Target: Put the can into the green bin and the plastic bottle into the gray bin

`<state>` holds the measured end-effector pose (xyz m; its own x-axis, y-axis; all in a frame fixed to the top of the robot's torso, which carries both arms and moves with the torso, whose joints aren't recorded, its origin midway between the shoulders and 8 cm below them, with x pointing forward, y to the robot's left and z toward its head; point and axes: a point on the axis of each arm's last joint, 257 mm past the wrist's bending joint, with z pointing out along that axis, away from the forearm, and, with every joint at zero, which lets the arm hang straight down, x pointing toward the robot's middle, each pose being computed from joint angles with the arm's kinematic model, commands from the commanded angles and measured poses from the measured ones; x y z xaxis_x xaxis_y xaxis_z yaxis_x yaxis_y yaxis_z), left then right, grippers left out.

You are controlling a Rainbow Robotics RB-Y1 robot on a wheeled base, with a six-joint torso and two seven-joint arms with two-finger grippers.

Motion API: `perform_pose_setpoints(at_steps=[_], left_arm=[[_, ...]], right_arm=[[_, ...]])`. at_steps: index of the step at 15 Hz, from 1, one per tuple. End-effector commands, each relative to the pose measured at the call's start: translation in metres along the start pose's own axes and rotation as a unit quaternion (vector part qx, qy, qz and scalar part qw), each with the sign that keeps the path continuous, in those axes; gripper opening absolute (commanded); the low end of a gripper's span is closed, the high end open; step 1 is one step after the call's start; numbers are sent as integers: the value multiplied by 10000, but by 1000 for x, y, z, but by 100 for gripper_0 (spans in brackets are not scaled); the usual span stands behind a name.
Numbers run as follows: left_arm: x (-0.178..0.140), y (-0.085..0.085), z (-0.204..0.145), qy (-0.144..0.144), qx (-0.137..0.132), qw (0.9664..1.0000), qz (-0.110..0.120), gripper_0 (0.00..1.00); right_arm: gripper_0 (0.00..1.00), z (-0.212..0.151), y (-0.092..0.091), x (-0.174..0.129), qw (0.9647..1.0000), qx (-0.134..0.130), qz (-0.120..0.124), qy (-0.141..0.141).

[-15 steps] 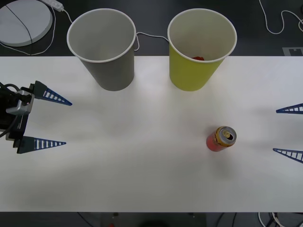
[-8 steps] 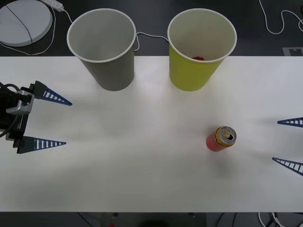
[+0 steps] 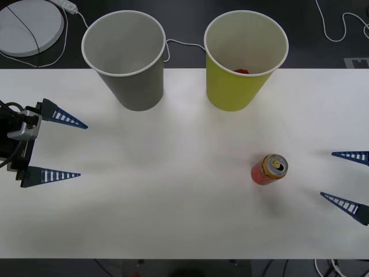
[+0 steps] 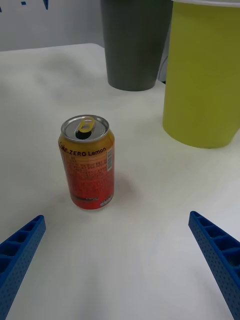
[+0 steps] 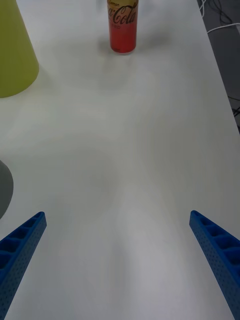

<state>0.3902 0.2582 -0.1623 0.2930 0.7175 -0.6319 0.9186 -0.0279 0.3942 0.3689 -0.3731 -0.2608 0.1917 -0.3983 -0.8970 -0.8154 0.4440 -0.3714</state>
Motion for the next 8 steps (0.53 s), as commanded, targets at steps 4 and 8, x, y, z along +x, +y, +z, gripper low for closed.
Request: perform_pose_setpoints(at_steps=[4,8], left_arm=[[0,0,0,0,0,10000,0,100],[0,0,0,0,0,10000,0,100]], right_arm=[[100,29,14,14,9988,276,356,-187],[100,51,21,20,9974,471,470,-284]])
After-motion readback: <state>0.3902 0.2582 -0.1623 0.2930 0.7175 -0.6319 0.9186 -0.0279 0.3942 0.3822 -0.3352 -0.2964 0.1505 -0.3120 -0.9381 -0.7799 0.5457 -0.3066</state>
